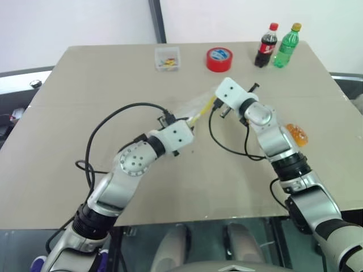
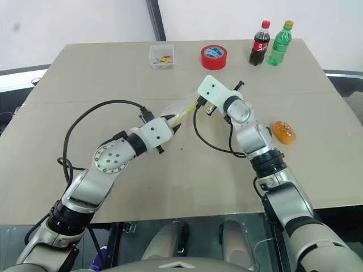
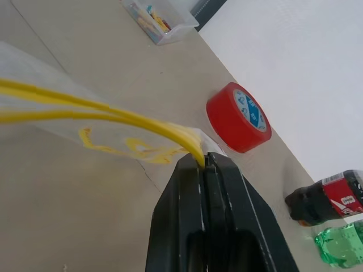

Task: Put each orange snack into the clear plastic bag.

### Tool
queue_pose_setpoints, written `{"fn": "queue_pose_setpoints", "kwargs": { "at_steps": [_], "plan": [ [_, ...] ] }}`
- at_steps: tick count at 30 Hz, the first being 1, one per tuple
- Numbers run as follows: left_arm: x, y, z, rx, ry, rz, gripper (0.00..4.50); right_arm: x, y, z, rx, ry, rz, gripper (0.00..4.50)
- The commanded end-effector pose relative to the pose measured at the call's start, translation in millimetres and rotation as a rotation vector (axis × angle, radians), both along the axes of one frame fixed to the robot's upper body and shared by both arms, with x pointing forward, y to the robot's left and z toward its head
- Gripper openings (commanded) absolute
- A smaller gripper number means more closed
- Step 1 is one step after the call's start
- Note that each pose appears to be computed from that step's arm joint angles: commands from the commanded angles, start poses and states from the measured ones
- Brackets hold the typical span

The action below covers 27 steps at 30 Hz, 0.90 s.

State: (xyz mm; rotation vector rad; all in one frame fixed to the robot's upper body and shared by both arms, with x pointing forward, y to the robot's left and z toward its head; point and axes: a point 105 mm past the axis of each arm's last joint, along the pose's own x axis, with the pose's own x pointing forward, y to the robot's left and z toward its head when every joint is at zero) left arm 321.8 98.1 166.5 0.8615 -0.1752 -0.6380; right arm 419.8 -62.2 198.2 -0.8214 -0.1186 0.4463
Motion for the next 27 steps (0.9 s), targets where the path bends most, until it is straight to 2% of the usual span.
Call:
{"fn": "queue_pose_setpoints", "kwargs": {
  "at_steps": [1,4,8,11,13,14,19,20,23,24,27],
  "plan": [
    [0.3,0.3,5.6,0.01,-0.041,-0.01,0.05,-7.8,5.3,17.9,0.034,-0.047,0.028,0.0],
    [6.7,11.7,8.3,-0.003,-0.063,0.011,0.05,-11.8,2.4,15.8,0.041,-0.029,0.028,0.0],
    [8.6,19.1,11.1,-0.067,-0.046,-0.094,0.05,-23.2,-4.4,4.7,0.006,0.026,0.063,0.0],
    [8.9,28.8,15.3,-0.132,-0.022,-0.193,0.0,-34.7,-13.5,-1.5,0.038,0.056,0.076,0.86],
    [13.0,36.4,18.4,-0.147,-0.014,-0.202,0.0,-43.0,-20.6,-3.2,0.106,0.078,0.066,1.81],
    [13.7,38.8,19.2,-0.143,-0.013,-0.211,0.0,-48.6,-23.0,-6.2,0.135,0.107,0.072,2.1],
    [12.9,41.5,23.5,-0.142,-0.013,-0.254,0.0,-72.0,-24.5,-7.7,0.264,0.211,0.126,2.1],
    [12.9,41.0,23.9,-0.144,-0.011,-0.258,0.0,-74.8,-24.1,-6.3,0.311,0.234,0.132,1.53],
    [10.6,39.3,23.3,-0.135,-0.006,-0.277,0.0,-80.4,-18.1,-2.4,0.406,0.28,0.151,0.66],
    [9.7,38.8,23.8,-0.135,-0.005,-0.282,0.0,-80.8,-15.6,0.1,0.44,0.288,0.154,0.07],
    [8.8,38.5,26.9,-0.135,-0.009,-0.285,0.0,-83.8,-2.5,5.5,0.518,0.327,0.193,0.02]
  ]
}}
